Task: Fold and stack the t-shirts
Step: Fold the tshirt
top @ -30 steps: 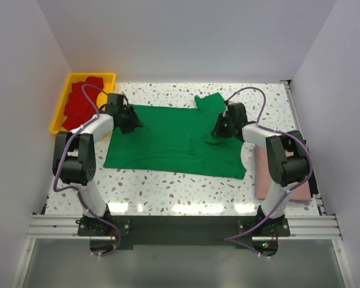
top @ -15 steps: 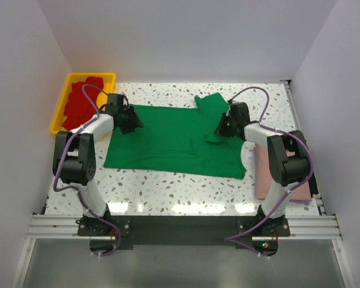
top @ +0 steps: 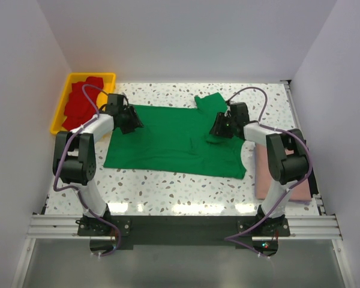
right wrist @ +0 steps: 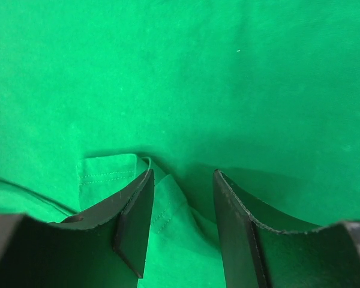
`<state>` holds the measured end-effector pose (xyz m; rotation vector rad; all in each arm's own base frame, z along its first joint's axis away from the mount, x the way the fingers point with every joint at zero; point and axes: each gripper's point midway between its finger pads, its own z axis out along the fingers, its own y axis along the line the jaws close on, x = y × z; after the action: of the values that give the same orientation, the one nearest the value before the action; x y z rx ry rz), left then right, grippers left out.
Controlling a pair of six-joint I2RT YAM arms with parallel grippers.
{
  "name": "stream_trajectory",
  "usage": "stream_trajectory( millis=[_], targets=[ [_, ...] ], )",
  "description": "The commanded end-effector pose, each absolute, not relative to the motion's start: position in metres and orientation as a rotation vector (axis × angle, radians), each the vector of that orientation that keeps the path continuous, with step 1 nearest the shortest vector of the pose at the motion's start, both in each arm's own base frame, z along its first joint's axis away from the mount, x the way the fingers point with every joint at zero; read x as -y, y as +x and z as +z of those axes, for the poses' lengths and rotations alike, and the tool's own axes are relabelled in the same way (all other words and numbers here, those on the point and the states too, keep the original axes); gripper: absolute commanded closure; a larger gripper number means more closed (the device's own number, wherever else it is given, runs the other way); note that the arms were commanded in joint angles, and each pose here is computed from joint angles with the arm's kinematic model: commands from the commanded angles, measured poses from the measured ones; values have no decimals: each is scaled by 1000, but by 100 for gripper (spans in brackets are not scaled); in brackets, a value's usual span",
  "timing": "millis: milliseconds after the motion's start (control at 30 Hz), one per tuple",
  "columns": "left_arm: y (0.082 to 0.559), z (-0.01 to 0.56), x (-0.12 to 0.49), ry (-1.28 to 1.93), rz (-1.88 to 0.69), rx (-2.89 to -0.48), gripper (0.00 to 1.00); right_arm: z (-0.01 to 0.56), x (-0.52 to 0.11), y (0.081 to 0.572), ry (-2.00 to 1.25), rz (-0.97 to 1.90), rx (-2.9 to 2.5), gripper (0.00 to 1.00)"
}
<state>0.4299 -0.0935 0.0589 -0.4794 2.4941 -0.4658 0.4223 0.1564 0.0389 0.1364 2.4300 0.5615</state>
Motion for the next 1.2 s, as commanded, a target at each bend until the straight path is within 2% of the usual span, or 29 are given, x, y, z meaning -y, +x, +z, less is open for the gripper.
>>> stream_trajectory(
  millis=[0,267,400,867,1167],
  targets=[
    [435,59,95,-430,-478,-2480,45,50,-168,436,65,623,-2386,53],
    [435,58,95,-430,-477,-2481,45,49,-168,430,55,628,-2394,56],
    [435,57,95,-431,-477,-2484,45,50,-168,429,58,635,-2394,70],
    [435,58,95,-429,-475,-2481,45,62,-169,430,61,646,-2368,96],
    [435,57,95,-429,-476,-2484,45,68,-156,434,129,591,-2336,100]
  ],
)
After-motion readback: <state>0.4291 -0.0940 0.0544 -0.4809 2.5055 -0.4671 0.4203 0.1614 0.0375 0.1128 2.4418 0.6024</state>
